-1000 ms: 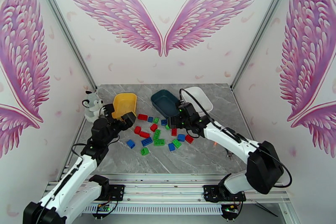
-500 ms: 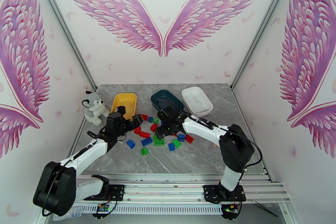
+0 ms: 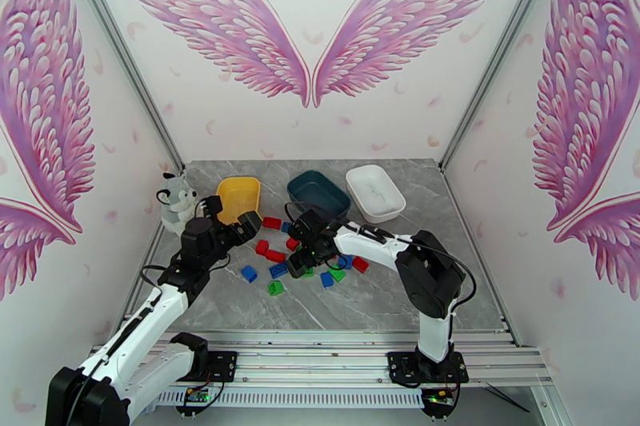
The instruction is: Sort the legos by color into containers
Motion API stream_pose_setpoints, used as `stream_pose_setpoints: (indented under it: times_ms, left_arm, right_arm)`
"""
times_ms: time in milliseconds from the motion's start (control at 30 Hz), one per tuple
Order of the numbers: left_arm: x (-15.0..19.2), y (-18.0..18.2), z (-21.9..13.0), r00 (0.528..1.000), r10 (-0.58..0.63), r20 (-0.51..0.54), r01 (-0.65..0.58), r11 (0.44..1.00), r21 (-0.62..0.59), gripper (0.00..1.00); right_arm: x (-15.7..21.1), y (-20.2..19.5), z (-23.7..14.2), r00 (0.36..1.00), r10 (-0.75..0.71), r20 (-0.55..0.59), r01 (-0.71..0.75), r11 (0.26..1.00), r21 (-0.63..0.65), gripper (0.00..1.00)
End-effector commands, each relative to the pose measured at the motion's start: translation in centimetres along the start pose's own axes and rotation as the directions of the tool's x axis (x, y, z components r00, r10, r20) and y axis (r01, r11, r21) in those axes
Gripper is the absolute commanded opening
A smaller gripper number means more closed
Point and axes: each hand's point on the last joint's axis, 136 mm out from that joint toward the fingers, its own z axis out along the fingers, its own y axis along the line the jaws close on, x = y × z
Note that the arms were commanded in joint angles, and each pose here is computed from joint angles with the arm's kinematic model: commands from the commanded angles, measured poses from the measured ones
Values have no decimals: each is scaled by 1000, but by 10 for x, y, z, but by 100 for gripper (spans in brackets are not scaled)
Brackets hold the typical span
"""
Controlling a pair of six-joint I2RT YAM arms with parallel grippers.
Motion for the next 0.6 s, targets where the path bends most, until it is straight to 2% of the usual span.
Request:
stream_pose_setpoints:
  times_ms: [0,267,567]
  left_arm:
    - [3,10,-5,1000,12,-9,-12,999,-44,99]
    - [2,10,-6,1000,20,-13,-21,998,-53,99]
    - [1,14,-5,1000,21,-11,-21,997,-68,99]
  right_arm:
    - [-2,14,9,999,-43,-22,42,998,-36,94]
    - [3,21,23,994,-86,-67,85,996,-15,93]
    - [14,35,3,987,-131,-97,130,991,-25,90]
